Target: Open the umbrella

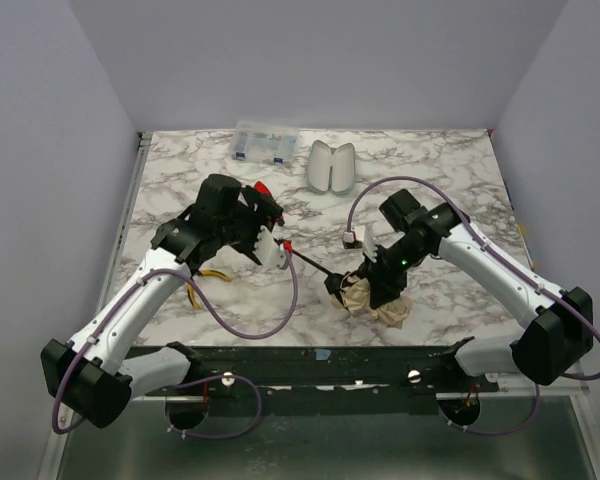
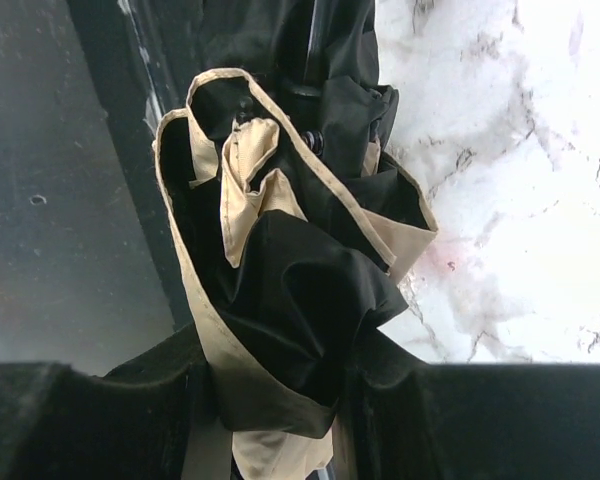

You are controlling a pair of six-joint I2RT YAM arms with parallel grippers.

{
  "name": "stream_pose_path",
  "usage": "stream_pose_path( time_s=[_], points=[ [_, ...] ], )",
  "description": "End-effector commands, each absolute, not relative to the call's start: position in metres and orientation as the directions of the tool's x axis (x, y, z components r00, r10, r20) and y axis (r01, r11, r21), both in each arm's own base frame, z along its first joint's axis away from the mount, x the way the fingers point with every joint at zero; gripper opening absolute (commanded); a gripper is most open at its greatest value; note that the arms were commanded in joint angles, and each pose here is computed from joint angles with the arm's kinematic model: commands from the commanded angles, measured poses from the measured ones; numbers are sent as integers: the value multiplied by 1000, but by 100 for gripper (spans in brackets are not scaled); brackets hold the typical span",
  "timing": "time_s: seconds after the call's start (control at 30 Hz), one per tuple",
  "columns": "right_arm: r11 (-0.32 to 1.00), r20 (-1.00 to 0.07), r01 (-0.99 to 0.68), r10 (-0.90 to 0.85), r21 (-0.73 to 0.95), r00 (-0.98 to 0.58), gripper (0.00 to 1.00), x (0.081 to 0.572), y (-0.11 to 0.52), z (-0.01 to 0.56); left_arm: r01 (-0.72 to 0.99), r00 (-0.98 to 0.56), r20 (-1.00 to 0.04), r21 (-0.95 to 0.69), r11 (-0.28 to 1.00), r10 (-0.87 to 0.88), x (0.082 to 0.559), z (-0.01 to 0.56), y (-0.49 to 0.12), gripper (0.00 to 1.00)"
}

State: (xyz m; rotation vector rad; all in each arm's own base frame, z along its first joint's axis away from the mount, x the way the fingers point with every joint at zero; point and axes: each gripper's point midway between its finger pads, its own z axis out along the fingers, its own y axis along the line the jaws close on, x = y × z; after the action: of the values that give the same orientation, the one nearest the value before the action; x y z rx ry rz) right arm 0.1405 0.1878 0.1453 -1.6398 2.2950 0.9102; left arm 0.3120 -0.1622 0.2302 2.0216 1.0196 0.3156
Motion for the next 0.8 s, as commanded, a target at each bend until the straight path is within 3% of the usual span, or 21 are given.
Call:
stream_pose_path(
  time_s=[0.0,0.1,0.27,0.43,0.6,0.7,0.77],
  points=[
    [170,-579,-900,-714,402,-394,1,147,216,173,649,694,-413,713,-265,589,248,269,-214,86],
    [174,-620,-887,-658,428,-428,1,153,229,188,720,659,-573,668,-188,487,221,300,-232,89],
    [146,-719,-880,-524,452,-456,1,162,255,229,863,469,-807,505,7,359,195,345,-244,89],
    [154,-791,-884,-400,441,-464,1,181,275,263,947,250,-950,280,155,187,170,374,-245,89],
    [185,-836,-874,-258,450,-485,1,201,290,300,967,-48,-998,-37,254,39,161,370,-244,90],
    [120,-850,-865,-157,488,-502,1,199,301,333,922,-214,-976,-210,326,-22,175,354,-239,93],
    [62,-842,-851,-124,521,-524,1,194,305,348,900,-305,-950,-309,307,-60,179,352,-239,94]
  ],
)
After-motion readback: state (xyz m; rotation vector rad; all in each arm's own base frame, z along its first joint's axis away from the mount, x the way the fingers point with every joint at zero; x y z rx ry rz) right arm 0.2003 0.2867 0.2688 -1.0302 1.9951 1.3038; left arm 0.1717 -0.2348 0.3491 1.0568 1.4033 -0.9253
